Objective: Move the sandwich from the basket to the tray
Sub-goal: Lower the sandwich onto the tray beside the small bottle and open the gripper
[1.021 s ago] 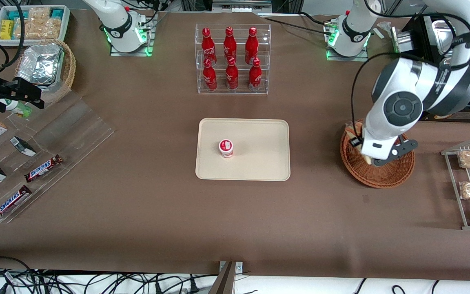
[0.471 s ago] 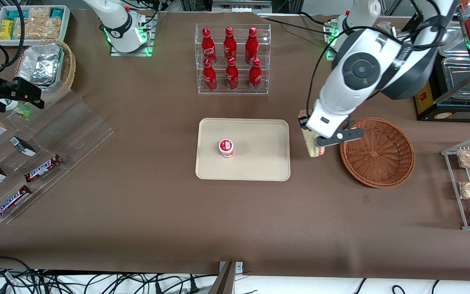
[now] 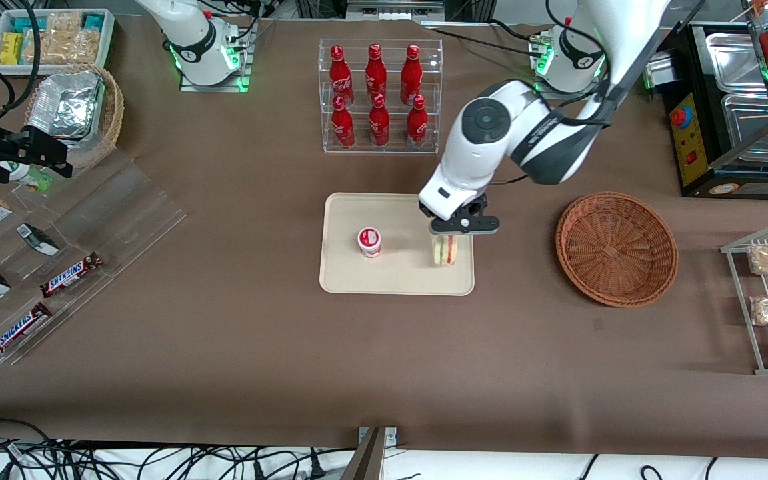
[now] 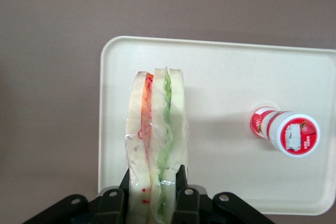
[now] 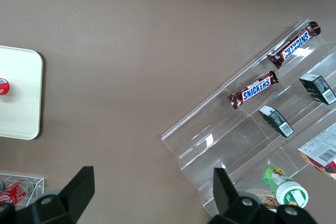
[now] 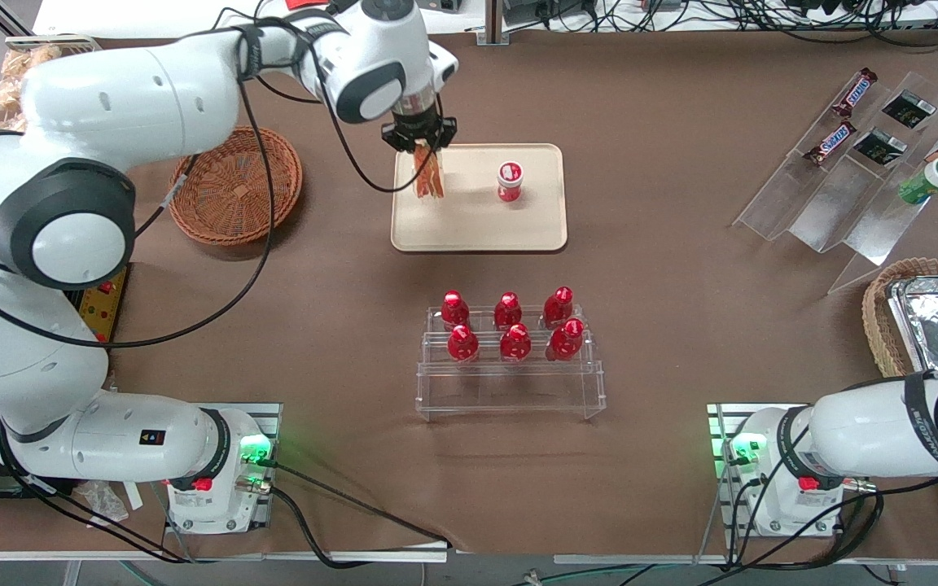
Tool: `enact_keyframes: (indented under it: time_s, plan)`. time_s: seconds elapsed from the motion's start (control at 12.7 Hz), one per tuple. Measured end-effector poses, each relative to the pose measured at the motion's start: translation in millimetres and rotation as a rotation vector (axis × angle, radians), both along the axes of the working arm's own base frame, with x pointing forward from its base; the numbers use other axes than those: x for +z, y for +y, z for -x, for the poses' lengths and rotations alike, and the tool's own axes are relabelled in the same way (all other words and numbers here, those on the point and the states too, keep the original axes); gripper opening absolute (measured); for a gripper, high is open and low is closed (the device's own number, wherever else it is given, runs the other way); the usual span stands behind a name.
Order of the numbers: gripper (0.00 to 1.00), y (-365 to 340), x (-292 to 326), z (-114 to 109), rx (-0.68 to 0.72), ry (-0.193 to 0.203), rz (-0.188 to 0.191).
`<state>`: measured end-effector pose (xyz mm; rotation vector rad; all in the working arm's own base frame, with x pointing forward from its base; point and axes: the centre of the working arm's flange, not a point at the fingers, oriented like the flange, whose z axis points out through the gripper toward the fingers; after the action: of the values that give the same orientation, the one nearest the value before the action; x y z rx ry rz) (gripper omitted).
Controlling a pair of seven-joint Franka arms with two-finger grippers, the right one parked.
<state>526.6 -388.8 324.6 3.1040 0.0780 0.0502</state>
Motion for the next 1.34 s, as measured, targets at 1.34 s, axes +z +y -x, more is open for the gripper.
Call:
enact_keyframes:
  time_s: [1.34]
  plan:
    - [0.34,-25.9,-77.5,13.7,-0.007,-0.093,-0.066]
